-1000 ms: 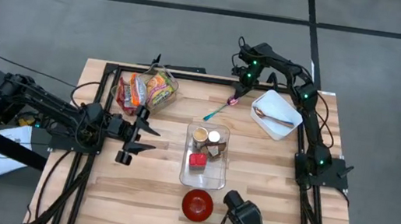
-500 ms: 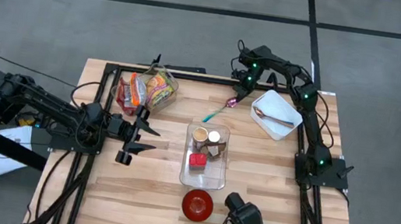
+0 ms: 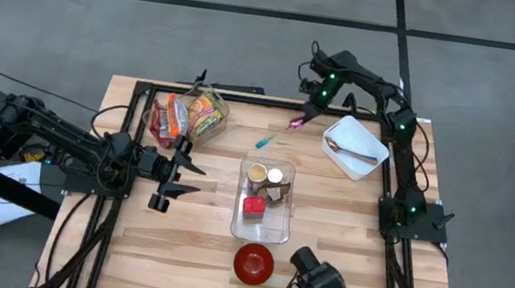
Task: Pick & Place Food Item
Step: Put the blue spoon into the white bin
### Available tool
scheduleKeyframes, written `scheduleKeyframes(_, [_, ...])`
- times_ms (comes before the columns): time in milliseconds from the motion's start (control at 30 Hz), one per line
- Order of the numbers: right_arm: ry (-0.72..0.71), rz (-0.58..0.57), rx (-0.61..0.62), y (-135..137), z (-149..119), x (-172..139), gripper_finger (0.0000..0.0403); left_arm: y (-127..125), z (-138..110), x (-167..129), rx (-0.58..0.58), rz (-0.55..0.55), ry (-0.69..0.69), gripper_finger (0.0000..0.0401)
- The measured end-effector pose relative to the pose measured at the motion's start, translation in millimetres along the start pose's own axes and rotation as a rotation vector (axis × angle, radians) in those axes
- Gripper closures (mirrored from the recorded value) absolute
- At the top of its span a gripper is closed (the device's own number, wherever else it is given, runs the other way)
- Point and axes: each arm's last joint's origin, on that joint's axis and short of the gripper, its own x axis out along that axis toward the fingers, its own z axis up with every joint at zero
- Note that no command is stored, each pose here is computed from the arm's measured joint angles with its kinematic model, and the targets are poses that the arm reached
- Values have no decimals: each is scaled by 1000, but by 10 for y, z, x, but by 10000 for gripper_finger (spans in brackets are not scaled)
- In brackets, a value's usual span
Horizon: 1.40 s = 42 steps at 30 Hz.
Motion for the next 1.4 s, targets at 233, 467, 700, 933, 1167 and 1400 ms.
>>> scheduleKeyframes(233, [-117, -66, -88, 516, -47, -527, 403, 0, 0, 0, 0, 0, 0, 234])
scheduleKeyframes(467, [-144, -138, -145, 962, -166, -819, 403, 0, 0, 0, 0, 0, 0, 234])
scheduleKeyframes(700, [-120, -239, -99, 1241, -382, -1073, 403, 0, 1, 0, 7, 0, -1, 234])
scheduleKeyframes(933, [-116, -298, -55, 1473, -578, -1258, 403, 2, 11, 0, 31, 2, -11, 234])
scheduleKeyframes(1167, [-78, -399, -8, 1687, -714, -1318, 403, 3, 19, -1, 66, 4, -19, 234])
scheduleKeyframes(1400, [-123, -484, -24, 2004, -846, -1398, 403, 8, 49, -1, 101, 10, -49, 234])
